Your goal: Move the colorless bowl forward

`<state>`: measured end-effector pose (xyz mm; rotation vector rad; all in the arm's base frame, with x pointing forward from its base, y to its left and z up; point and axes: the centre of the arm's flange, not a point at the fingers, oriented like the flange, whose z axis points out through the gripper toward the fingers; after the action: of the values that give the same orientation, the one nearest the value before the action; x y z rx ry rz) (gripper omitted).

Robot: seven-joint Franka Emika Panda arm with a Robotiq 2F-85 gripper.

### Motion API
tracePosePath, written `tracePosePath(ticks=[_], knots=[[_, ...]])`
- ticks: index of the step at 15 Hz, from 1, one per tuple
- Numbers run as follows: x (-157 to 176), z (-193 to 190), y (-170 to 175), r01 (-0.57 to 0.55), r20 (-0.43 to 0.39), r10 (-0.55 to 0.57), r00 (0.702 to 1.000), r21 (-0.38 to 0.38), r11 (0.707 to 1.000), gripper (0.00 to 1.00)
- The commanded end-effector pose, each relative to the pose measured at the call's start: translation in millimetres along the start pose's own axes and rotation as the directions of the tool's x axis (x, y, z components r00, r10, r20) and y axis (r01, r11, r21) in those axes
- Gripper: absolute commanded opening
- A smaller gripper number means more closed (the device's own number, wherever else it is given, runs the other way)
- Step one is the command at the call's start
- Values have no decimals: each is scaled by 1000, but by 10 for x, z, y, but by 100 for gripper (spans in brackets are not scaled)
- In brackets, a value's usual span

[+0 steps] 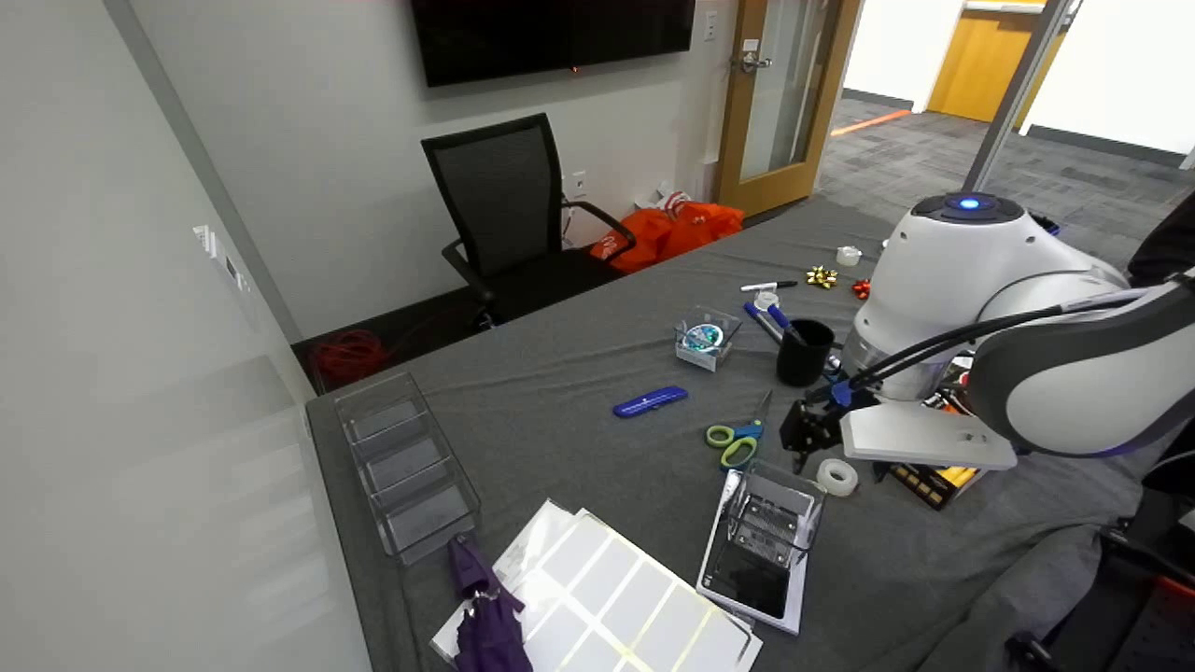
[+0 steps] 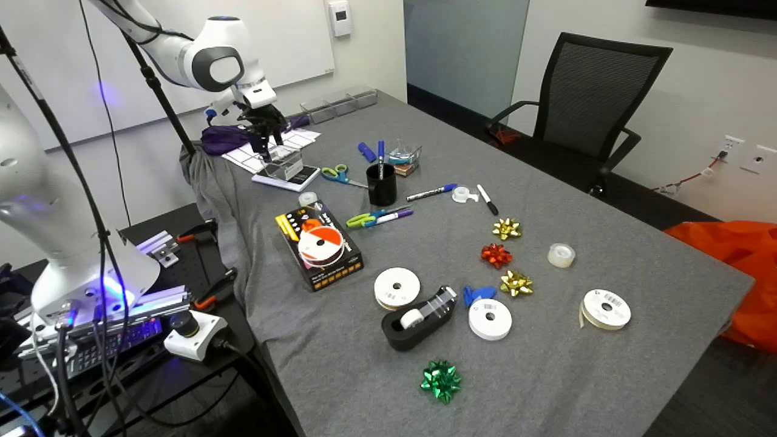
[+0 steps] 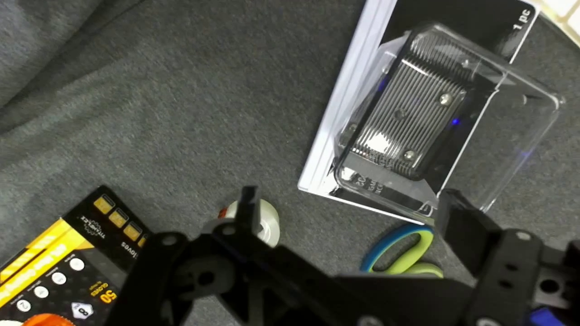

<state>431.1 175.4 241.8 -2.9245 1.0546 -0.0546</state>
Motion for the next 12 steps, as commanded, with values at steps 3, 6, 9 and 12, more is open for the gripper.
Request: tracePosePath(ticks=[3,6,9,12], knots=[[152,-49,30,28,-44,-31,999,-66,997,100],[160,1,61,24,-37,-26,999,-43,999,100],[170,-6,57,25,-38,-27,999,-46,999,100],[111,-35,94,44,4,-44,999,-12,999,100]])
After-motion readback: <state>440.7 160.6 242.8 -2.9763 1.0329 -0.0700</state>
